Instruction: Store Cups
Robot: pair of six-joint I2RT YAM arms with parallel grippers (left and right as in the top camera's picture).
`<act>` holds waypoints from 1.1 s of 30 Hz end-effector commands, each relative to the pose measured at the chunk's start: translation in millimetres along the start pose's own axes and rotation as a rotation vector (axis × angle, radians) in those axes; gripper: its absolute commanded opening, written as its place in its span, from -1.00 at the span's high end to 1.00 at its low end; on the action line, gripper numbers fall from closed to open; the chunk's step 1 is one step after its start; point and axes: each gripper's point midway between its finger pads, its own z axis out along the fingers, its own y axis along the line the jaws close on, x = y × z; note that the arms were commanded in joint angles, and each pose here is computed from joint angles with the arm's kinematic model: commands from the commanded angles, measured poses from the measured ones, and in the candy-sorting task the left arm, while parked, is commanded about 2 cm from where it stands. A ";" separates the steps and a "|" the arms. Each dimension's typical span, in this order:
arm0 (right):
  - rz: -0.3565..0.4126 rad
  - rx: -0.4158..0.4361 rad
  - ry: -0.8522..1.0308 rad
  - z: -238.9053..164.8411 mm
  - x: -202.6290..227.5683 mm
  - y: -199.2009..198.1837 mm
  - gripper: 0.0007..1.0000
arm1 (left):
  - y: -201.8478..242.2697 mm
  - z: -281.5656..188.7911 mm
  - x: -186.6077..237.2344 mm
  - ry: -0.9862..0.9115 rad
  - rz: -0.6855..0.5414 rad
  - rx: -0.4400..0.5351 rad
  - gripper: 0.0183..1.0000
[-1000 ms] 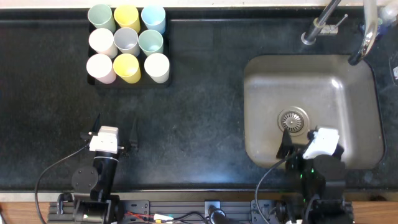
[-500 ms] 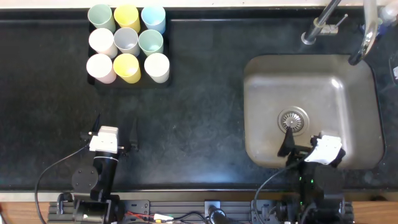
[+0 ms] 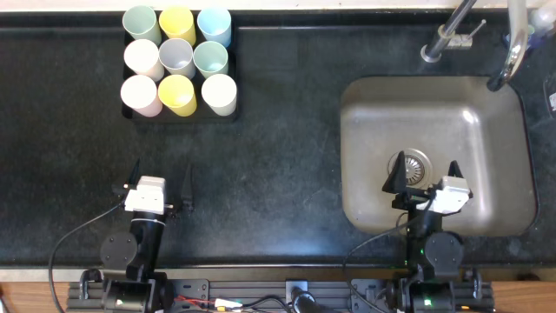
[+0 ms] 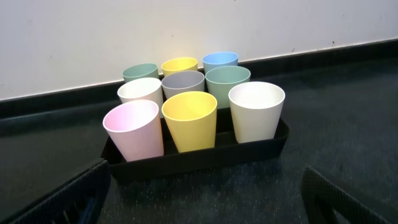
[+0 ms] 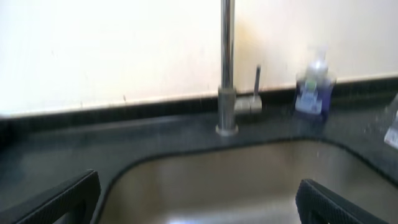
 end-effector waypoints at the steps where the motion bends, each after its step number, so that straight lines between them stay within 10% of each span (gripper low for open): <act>1: 0.011 0.010 -0.018 -0.5 -0.9 -2.3 -1.00 | -2.2 -0.2 0.2 -0.002 0.019 0.009 -1.00; 33: 0.010 -0.002 -0.015 -0.4 -0.2 -0.2 -1.00 | -2.3 -0.2 0.2 -0.002 0.019 0.010 -1.00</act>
